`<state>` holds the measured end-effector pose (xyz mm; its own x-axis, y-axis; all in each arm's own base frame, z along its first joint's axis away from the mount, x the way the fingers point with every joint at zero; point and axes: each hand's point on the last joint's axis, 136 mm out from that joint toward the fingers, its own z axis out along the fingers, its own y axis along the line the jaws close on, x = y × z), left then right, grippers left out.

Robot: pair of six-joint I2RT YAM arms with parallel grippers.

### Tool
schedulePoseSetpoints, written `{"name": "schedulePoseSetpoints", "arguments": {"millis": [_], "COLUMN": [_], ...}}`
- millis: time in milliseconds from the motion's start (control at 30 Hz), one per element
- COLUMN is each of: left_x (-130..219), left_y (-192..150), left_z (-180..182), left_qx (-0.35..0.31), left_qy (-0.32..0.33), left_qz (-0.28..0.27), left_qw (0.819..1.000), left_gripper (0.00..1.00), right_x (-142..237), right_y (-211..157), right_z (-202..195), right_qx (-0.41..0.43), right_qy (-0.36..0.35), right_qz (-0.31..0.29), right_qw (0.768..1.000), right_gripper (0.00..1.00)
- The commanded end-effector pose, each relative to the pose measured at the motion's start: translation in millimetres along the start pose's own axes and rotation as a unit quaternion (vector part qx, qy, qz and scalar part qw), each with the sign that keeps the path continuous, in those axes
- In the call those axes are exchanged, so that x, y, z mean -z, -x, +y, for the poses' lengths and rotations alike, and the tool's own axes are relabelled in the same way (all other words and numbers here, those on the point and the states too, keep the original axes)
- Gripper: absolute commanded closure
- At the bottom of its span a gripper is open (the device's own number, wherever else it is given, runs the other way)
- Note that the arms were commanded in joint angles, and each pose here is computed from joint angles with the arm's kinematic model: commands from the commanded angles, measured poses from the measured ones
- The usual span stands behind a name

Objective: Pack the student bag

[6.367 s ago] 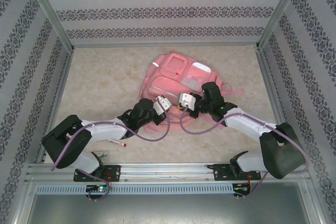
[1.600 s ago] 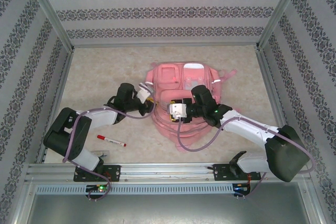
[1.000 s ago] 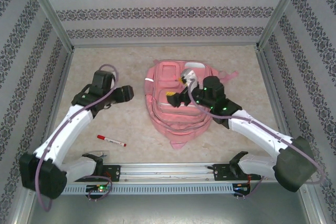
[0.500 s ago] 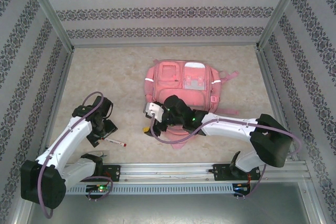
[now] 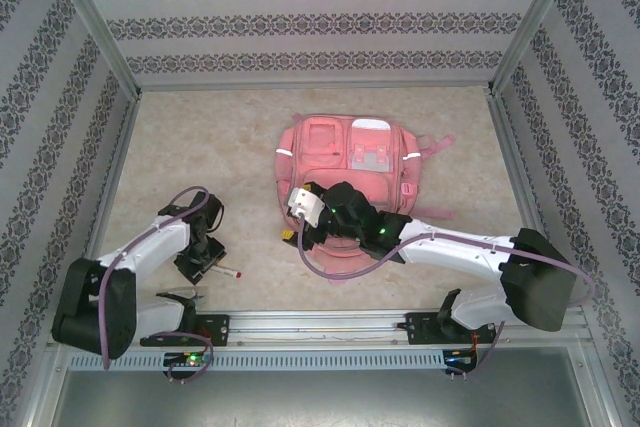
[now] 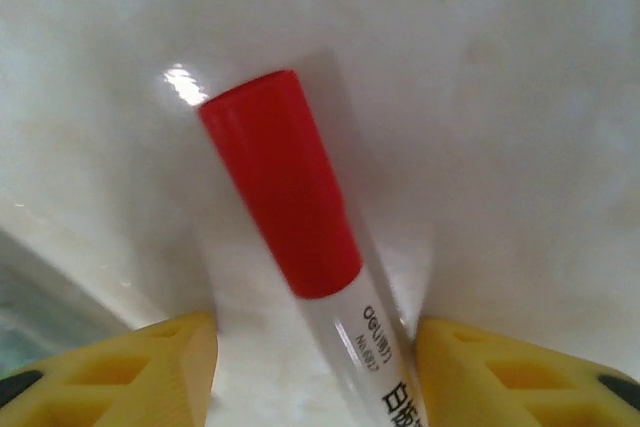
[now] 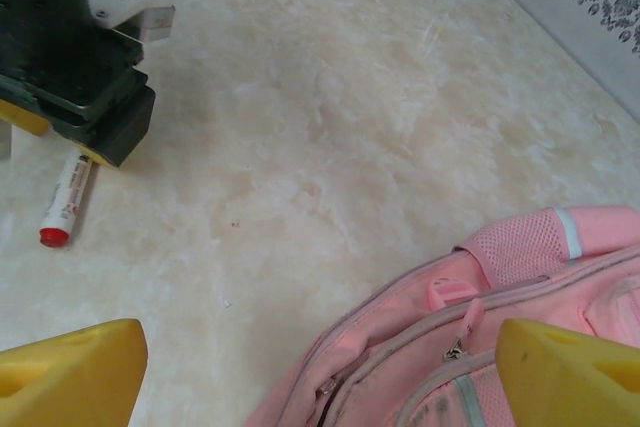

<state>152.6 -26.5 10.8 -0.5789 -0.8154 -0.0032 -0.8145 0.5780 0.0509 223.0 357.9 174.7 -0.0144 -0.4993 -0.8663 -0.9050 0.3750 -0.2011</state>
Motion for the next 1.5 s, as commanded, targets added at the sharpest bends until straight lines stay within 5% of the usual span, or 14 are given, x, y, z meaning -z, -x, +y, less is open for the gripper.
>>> {"name": "schedulePoseSetpoints", "arguments": {"millis": [0, 200, 333, 433, 633, 1033, 1233, 1367, 1467], "left_x": [-9, -5, 22, 57, 121, 153, 154, 160, 170], "left_y": [14, 13, 12, 9, -6, -23, -32, -39, -35], "left_z": [-16, -33, -52, -77, -117, -146, -150, -155, -157], "left_qx": [0.010, 0.001, -0.014, -0.043, -0.083, -0.121, -0.133, -0.147, -0.169], "left_qy": [-0.016, -0.043, -0.095, -0.173, -0.310, -0.385, -0.398, -0.420, -0.435], "left_qz": [-0.015, -0.003, 0.003, 0.007, 0.032, 0.062, 0.065, 0.073, 0.047], "left_qw": [1.000, 0.999, 0.995, 0.984, 0.947, 0.913, 0.905, 0.893, 0.883], "left_gripper": [0.52, 0.76, 0.81, 0.81, 0.84, 0.84, 0.83, 0.74, 0.47], "right_x": [3, 3, 0, -7, -28, -61, -76, -79, -71], "right_y": [7, 19, 24, 22, 23, 22, 25, 24, 22], "right_z": [6, 13, 13, 15, 26, 45, 49, 44, 35], "right_qx": [-0.020, -0.037, -0.130, -0.242, -0.448, -0.506, -0.538, -0.543, -0.542], "right_qy": [0.006, 0.018, 0.029, 0.067, 0.171, 0.240, 0.262, 0.257, 0.252], "right_qz": [-0.011, -0.022, 0.004, 0.051, 0.102, 0.147, 0.157, 0.157, 0.150], "right_qw": [1.000, 0.999, 0.991, 0.967, 0.872, 0.815, 0.786, 0.784, 0.788], "right_gripper": [0.11, 0.12, 0.09, 0.09, 0.25, 0.32, 0.48, 0.75, 0.88]}}
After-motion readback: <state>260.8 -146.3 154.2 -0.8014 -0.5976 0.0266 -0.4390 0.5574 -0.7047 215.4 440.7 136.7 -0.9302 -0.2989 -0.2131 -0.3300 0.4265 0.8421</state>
